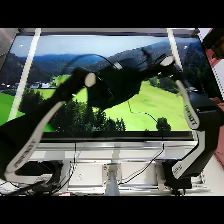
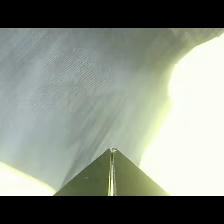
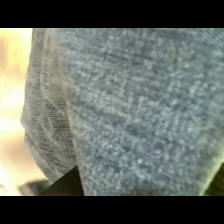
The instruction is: Fold the clothes and pants, and hang the long-sleeved shirts on hangers.
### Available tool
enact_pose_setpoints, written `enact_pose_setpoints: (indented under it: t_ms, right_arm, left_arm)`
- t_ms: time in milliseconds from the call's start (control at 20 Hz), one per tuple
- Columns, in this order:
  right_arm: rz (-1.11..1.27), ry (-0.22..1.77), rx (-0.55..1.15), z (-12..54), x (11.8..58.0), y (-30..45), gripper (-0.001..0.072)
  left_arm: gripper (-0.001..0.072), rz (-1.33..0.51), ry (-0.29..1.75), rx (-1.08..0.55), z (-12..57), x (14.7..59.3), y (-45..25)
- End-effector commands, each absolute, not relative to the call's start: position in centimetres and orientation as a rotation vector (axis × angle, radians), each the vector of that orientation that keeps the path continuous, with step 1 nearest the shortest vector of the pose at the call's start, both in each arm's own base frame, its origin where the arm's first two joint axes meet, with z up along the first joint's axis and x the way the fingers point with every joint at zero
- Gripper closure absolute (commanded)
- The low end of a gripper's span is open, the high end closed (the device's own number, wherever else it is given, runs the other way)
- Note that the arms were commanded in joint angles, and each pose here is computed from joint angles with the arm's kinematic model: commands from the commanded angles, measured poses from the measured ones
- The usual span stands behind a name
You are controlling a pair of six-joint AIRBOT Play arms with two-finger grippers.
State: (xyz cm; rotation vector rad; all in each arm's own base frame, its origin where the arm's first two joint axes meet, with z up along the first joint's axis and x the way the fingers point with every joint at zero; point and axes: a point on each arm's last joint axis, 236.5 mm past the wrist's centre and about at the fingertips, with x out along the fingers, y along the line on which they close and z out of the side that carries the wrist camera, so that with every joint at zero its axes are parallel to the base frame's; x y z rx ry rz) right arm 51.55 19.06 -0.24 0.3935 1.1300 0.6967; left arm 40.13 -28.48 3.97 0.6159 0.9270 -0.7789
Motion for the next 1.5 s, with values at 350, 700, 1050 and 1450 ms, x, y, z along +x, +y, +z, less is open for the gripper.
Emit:
enact_pose_setpoints:
  t_ms: [350,700,1050,1450]
  right_arm:
    - [-0.166,0.898,0.358,16.2,46.9,-13.0,0.0660]
    - [-0.745,1.014,0.487,18.3,28.3,-29.1,0.0660]
    - [-1.140,1.365,0.788,11.8,9.9,-32.2,0.0660]
    - [-1.014,1.261,1.024,8.7,10.6,-31.3,0.0060]
  left_arm:
    - [0.0683,-0.151,0.591,0.446,24.2,43.1,-7.1]
    - [0.0683,0.001,0.540,0.389,27.8,41.5,-0.5]
    - [0.0683,-0.007,0.541,0.381,27.7,41.5,-0.7]
    - [0.0683,-0.008,0.541,0.381,27.7,41.5,-0.7]
